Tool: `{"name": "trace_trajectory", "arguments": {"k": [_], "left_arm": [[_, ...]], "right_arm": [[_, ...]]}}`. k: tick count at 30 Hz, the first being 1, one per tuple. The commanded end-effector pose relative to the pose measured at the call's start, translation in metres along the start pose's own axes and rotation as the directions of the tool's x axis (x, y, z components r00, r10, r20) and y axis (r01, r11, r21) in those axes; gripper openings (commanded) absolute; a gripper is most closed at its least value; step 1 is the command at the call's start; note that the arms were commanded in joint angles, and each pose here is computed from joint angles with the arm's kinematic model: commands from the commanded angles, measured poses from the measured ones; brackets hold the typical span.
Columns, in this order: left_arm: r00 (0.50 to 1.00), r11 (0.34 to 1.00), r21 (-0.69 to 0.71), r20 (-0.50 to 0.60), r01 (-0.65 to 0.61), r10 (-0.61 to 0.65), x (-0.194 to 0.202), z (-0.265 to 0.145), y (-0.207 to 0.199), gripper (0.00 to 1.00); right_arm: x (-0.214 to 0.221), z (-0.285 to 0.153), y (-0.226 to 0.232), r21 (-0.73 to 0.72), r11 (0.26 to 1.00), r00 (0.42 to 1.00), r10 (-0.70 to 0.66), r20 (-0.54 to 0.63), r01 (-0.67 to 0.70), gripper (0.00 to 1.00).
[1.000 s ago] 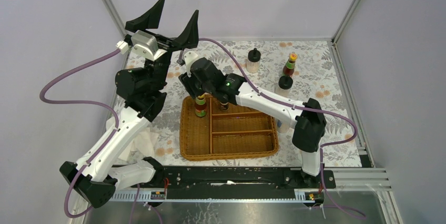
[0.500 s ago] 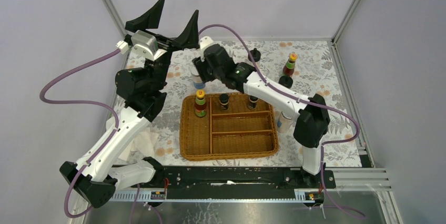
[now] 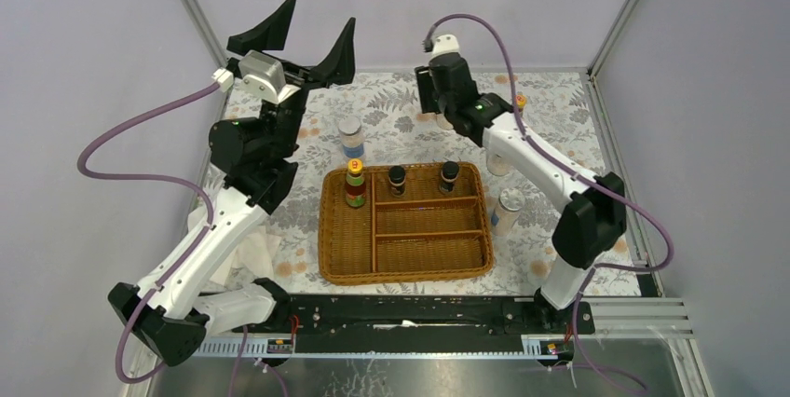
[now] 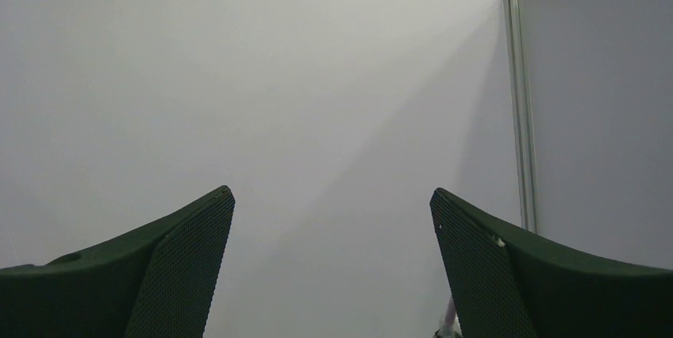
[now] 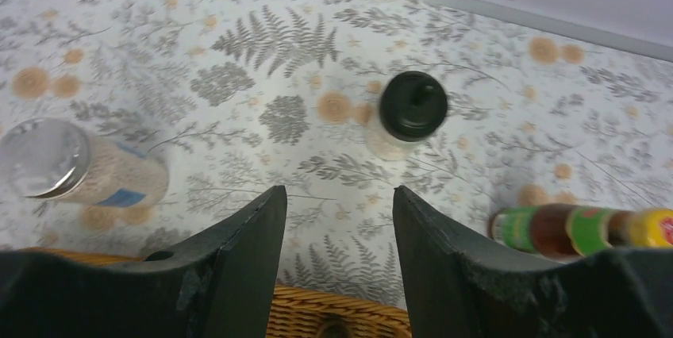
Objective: Organize the condiment bottles
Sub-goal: Pick up the bottle from the center of the board.
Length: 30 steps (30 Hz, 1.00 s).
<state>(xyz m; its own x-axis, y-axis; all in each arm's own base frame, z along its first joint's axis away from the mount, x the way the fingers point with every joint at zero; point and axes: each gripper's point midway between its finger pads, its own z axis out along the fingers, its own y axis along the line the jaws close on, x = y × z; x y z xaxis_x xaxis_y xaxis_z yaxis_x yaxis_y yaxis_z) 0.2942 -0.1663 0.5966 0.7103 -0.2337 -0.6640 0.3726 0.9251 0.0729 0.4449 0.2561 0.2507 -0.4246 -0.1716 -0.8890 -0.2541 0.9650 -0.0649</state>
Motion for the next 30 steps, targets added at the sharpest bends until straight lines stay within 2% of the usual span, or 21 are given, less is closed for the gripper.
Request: {"name": "trace_trajectory", "arguments": {"k": [1, 7, 19, 30], "left_arm": [[1.0, 1.0, -0.015, 0.009, 0.01, -0.01, -0.004, 0.003, 0.001, 0.98], [1.0, 1.0, -0.007, -0.014, 0.013, -0.013, 0.006, 0.003, -0.002, 0.99], [0.988, 0.997, -0.002, -0.133, 0.076, -0.076, 0.053, 0.008, -0.013, 0.99], [0.971, 0.989, -0.026, -0.188, 0.148, -0.15, 0.074, 0.008, -0.018, 0.99]], "right_arm": [[-0.025, -0.024, -0.041, 0.119, 0.991, 0.994, 0.053, 0.099, -0.064, 0.6], [-0.021, -0.038, -0.084, 0.227, 0.969, 0.99, 0.066, 0.124, -0.093, 0.61], [-0.022, -0.084, -0.157, 0.399, 0.899, 0.972, 0.102, 0.212, -0.182, 0.66], [-0.004, -0.097, -0.191, 0.495, 0.845, 0.971, 0.108, 0.212, -0.202, 0.7]]}}
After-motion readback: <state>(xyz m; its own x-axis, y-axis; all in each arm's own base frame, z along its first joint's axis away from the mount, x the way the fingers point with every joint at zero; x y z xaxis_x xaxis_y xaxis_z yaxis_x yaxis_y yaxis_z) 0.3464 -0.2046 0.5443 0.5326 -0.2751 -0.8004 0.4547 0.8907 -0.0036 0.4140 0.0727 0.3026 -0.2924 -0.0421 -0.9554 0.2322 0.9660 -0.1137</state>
